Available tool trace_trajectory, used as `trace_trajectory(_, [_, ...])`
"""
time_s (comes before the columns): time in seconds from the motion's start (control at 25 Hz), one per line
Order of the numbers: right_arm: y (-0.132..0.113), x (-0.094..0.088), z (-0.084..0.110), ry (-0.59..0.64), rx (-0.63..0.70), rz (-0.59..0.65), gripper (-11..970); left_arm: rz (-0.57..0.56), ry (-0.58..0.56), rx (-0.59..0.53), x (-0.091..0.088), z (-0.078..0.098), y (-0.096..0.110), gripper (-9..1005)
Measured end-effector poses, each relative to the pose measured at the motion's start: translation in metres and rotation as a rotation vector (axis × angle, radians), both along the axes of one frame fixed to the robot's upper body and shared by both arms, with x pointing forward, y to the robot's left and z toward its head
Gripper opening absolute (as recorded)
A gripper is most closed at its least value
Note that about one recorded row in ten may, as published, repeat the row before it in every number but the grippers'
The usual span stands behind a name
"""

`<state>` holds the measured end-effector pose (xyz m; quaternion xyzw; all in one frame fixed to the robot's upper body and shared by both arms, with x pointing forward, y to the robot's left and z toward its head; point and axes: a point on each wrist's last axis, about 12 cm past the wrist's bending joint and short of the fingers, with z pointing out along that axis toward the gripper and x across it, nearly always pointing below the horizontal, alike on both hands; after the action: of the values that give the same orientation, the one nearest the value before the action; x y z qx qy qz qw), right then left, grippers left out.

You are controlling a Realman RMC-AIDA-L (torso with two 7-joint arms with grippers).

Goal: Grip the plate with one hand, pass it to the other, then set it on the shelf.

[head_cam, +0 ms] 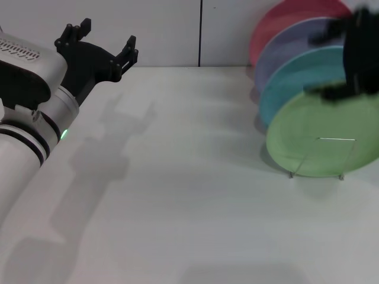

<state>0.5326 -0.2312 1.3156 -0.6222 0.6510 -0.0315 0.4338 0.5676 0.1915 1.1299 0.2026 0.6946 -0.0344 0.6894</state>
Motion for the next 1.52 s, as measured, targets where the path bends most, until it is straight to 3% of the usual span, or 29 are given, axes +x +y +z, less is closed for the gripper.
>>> trace_trajectory(0.04, [0.0, 0.0, 0.0, 0.0, 0.0, 0.0, 602, 0.0, 0.0, 0.0, 0.0, 0.0, 0.0, 845])
trace_trajectory(0.16, [-0.044, 0.001, 0.003, -0.128, 0.319, -0.099, 736, 0.015, -0.01, 0.001, 0.0, -0.001, 0.004, 845])
trace_trajectory(0.2, [-0.078, -0.006, -0.007, -0.194, 0.53, -0.11, 736, 0.036, -0.025, -0.005, 0.001, -0.001, 0.01, 844])
trace_trajectory(0.24, [-0.078, -0.006, -0.007, -0.194, 0.53, -0.11, 737, 0.046, -0.035, -0.009, 0.002, -0.001, 0.013, 844])
trace_trajectory(0.28, [-0.094, -0.012, -0.016, -0.233, 0.647, -0.084, 737, 0.046, -0.035, -0.009, 0.002, -0.001, 0.013, 844])
trace_trajectory(0.36, [-0.122, -0.027, -0.038, -0.325, 0.82, -0.056, 736, 0.069, -0.064, -0.02, 0.001, -0.002, 0.018, 844])
trace_trajectory(0.4, [-0.147, -0.045, -0.069, -0.489, 0.975, -0.055, 736, 0.089, -0.106, -0.035, -0.001, -0.004, 0.022, 844])
trace_trajectory(0.44, [-0.147, -0.045, -0.069, -0.489, 0.975, -0.055, 736, 0.089, -0.106, -0.035, -0.001, -0.004, 0.022, 844])
trace_trajectory(0.48, [-0.16, -0.055, -0.09, -0.606, 1.037, -0.086, 735, 0.097, -0.125, -0.041, -0.002, -0.006, 0.024, 844])
trace_trajectory(0.56, [-0.18, -0.072, -0.124, -0.773, 1.154, -0.194, 734, 0.11, -0.15, -0.05, -0.006, -0.012, 0.028, 844])
trace_trajectory(0.6, [-0.197, -0.091, -0.162, -0.937, 1.246, -0.376, 734, 0.118, -0.158, -0.053, -0.008, -0.015, 0.03, 844])
trace_trajectory(0.64, [-0.197, -0.091, -0.162, -0.937, 1.246, -0.376, 734, 0.118, -0.158, -0.053, -0.008, -0.015, 0.03, 844])
trace_trajectory(0.68, [-0.202, -0.102, -0.181, -1.014, 1.273, -0.489, 733, 0.148, -0.177, -0.068, -0.013, -0.028, 0.04, 844])
trace_trajectory(0.76, [-0.202, -0.113, -0.205, -1.101, 1.262, -0.654, 733, 0.17, -0.207, -0.09, -0.018, -0.039, 0.05, 844])
trace_trajectory(0.8, [-0.197, -0.121, -0.224, -1.152, 1.222, -0.796, 733, 0.18, -0.226, -0.108, -0.021, -0.044, 0.055, 844])
trace_trajectory(0.84, [-0.197, -0.121, -0.224, -1.152, 1.222, -0.796, 733, 0.188, -0.238, -0.125, -0.025, -0.049, 0.06, 844])
trace_trajectory(1.0, [-0.188, -0.13, -0.251, -1.113, 1.245, -0.995, 733, 0.23, -0.215, -0.181, -0.033, -0.074, 0.087, 844])
trace_trajectory(1.28, [-0.182, -0.135, -0.261, -1.08, 1.271, -1.049, 733, 0.3, -0.178, -0.163, -0.046, -0.092, 0.113, 843])
trace_trajectory(1.52, [-0.178, -0.136, -0.267, -1.057, 1.281, -1.089, 733, 0.308, -0.181, -0.146, -0.055, -0.096, 0.119, 843])
